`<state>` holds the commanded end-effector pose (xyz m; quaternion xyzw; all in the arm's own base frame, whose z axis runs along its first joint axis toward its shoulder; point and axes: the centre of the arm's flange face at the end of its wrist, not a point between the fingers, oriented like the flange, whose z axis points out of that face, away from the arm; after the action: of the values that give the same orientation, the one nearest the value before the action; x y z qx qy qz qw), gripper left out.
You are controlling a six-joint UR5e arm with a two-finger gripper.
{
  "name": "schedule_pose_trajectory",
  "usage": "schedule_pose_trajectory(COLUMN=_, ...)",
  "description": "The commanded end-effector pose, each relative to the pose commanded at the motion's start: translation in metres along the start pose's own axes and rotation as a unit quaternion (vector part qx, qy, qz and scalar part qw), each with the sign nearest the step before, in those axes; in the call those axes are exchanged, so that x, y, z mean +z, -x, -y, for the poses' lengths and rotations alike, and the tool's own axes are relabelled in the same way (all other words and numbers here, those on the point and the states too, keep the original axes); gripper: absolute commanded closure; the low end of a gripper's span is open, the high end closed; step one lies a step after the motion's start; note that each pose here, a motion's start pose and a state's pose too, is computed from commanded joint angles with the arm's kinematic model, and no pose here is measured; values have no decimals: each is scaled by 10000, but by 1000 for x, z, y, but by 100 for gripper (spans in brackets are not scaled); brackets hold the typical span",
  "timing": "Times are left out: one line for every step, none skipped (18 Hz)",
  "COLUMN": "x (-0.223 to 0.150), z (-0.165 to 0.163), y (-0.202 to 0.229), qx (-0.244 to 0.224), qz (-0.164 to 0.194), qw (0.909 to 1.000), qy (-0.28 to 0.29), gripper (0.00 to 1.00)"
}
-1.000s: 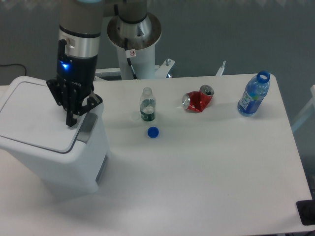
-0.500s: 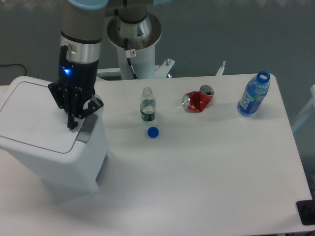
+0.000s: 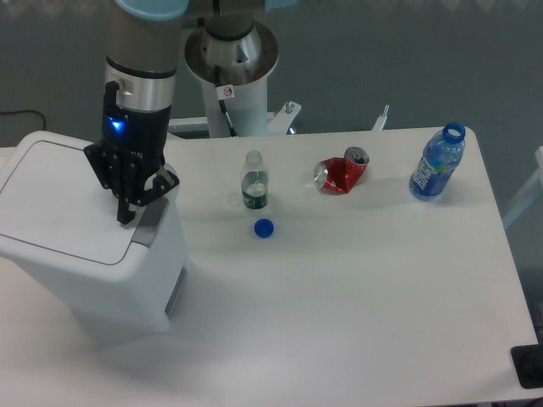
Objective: Close the trash can
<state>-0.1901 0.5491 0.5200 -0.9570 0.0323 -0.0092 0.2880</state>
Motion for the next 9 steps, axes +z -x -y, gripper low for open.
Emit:
schedule_pose_trajectory(x=-6, z=0, y=3, qx=-37, qz=-1, qw=10000, qy=-71, gripper=29)
schedule_pose_trajectory(x=-15, z=1, y=2, qx=-49, qz=38, qw=9999, qy=-122, gripper=13)
schedule_pose_trajectory(x=-22, z=0, y=3, qx=-55, qz=90, qw=9998, qy=-159, gripper=0)
schedule_pose_trajectory(x=-26, z=-4, y=12, qx=-134, qz=151, qw=9997, qy=-164, gripper=0)
schedule_pose_trajectory(x=-27, z=-10, y=23, qx=-225, qz=199, qw=9994, qy=-140, gripper=0)
schedule_pose_trajectory(x=-28, z=-14, y=32, qx=-279, qz=240, qw=9992, qy=-124, gripper=0)
schedule_pose_trajectory(x=-29, z=-20, y=44, qx=-367, qz=298, qw=9988, qy=-101, gripper=0)
schedule_pose_trajectory(x=-33, z=-27, y=59, qx=-486, qz=384, qw=9980, qy=-100, gripper=0)
schedule_pose_trajectory(x=-35, z=-36, y=77, qx=-621, qz=461, qw=9970, qy=-82, gripper=0)
